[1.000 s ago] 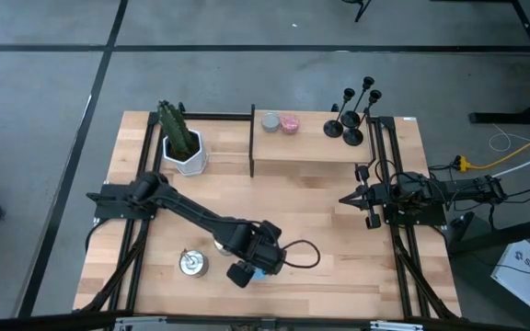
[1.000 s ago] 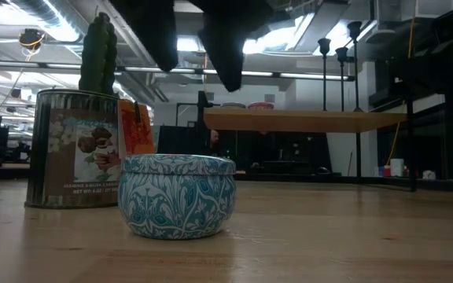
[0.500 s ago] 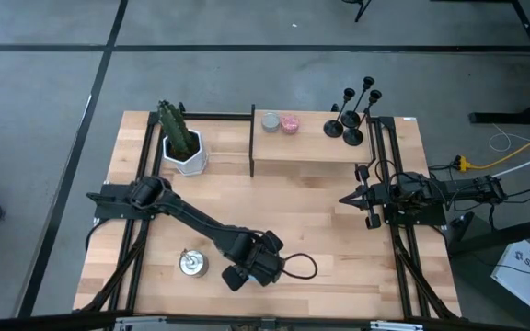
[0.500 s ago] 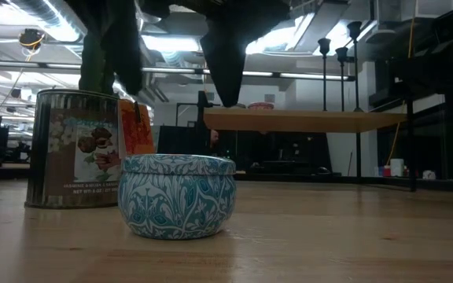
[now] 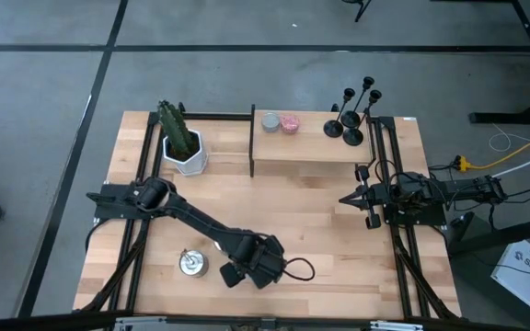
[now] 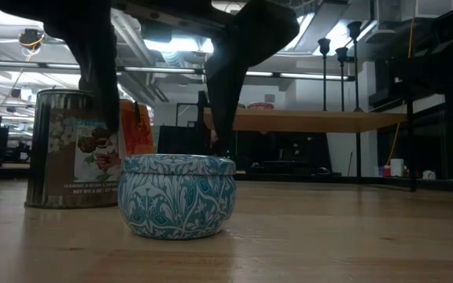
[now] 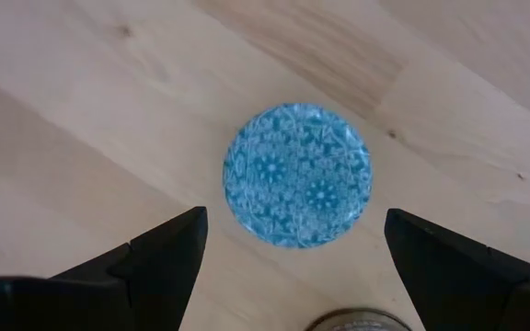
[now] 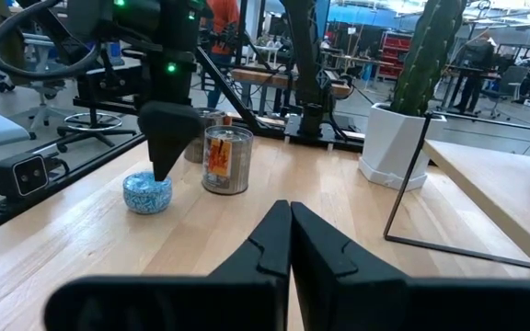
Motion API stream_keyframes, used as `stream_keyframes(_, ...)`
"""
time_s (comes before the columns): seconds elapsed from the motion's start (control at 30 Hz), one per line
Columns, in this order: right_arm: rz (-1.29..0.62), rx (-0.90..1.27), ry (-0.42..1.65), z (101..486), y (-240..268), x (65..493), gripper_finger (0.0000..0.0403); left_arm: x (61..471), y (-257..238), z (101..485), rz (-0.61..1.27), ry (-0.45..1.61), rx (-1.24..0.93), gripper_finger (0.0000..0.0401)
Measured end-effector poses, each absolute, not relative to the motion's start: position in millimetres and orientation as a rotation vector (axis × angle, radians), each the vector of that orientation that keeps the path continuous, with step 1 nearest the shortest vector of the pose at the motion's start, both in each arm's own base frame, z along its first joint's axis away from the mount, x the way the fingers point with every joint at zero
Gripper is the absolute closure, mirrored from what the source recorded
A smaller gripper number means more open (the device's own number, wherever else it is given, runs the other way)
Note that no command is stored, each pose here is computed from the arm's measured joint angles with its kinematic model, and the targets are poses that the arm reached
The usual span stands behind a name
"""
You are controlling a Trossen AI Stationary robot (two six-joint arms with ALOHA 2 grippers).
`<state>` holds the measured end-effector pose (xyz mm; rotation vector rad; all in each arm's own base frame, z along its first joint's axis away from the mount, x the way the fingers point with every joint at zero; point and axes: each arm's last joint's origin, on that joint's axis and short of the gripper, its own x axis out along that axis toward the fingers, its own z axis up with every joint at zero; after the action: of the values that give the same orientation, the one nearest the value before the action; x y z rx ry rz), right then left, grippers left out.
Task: Pick & Place candle stick holders
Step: Put the blue scented candle on the shelf
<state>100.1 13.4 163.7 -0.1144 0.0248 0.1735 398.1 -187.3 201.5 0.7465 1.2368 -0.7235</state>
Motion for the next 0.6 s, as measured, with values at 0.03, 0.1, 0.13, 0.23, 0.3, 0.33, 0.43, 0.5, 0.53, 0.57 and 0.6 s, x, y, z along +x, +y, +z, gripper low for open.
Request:
stream_keyframes(0.03, 0.174, -0.114, 0.025, 164, 13, 100, 0.0392, 399, -188, 201, -0.73, 1.228, 0.755, 0.0072)
stream_keyframes(0.1, 0.174, -0.114, 0.025, 164, 13, 100, 0.0392, 399, -188, 199, -0.736, 1.229, 0.76, 0.0072)
stream_keyframes(0.13, 0.174, -0.114, 0.024, 164, 13, 100, 0.0392, 399, -188, 198, -0.737, 1.232, 0.76, 0.0072)
stream_keyframes(0.23, 0.174, -0.115, 0.025, 164, 13, 100, 0.0392, 402, -188, 194, -0.738, 1.23, 0.762, 0.0072)
stream_keyframes(0.3, 0.174, -0.114, 0.025, 164, 13, 100, 0.0392, 402, -188, 193, -0.747, 1.227, 0.759, 0.0072)
stream_keyframes(0.33, 0.174, -0.114, 0.025, 164, 13, 100, 0.0392, 403, -189, 192, -0.755, 1.218, 0.759, 0.0072)
stream_keyframes(0.43, 0.174, -0.114, 0.025, 164, 13, 100, 0.0392, 403, -189, 190, -0.777, 1.221, 0.768, 0.0072)
stream_keyframes(0.5, 0.173, -0.114, 0.025, 164, 13, 100, 0.0392, 403, -189, 190, -0.786, 1.212, 0.778, 0.0072)
stream_keyframes(0.53, 0.174, -0.114, 0.025, 164, 13, 100, 0.0392, 404, -189, 189, -0.785, 1.203, 0.776, 0.0072)
stream_keyframes(0.57, 0.174, -0.114, 0.025, 164, 13, 100, 0.0392, 404, -189, 185, -0.79, 1.2, 0.77, 0.0072)
stream_keyframes(0.6, 0.174, -0.115, 0.025, 164, 13, 100, 0.0392, 403, -189, 181, -0.796, 1.203, 0.761, 0.0072)
